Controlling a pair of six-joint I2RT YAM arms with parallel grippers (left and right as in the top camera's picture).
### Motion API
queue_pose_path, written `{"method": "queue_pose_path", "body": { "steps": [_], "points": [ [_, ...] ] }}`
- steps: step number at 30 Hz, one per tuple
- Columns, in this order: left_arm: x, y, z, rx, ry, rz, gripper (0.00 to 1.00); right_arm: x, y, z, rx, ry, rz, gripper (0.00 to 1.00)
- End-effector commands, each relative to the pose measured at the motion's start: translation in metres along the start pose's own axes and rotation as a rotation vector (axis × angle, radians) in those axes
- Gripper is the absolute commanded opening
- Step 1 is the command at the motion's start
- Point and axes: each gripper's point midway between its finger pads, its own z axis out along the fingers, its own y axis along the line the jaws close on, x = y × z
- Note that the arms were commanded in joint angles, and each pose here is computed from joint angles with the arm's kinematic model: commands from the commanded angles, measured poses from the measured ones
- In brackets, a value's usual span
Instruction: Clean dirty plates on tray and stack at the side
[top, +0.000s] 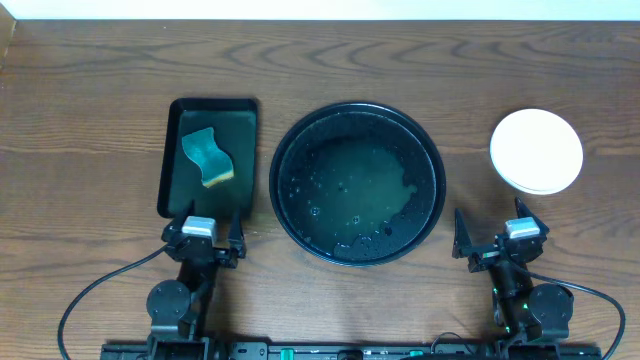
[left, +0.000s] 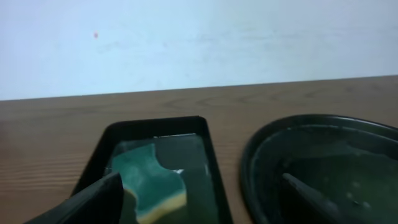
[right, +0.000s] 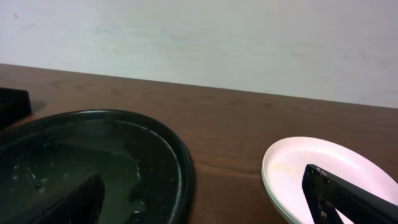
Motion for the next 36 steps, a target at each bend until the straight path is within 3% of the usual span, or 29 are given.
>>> {"method": "queue_pose_path", "body": {
  "steps": [1, 4, 36],
  "points": [
    [0.005, 0.012, -0.001, -0.066, 0.017, 0.002, 0.79, 0.0, 0.001, 0.0, -0.002, 0.0, -0.009, 0.99],
    [0.022, 0.019, -0.002, -0.095, 0.085, -0.011, 0.79, 0.0, 0.001, 0.0, -0.002, 0.0, -0.009, 0.99],
    [0.022, 0.022, -0.002, -0.106, 0.085, -0.011, 0.79, 0.0, 0.001, 0.0, -0.002, 0.0, -0.009, 0.99]
  ]
}}
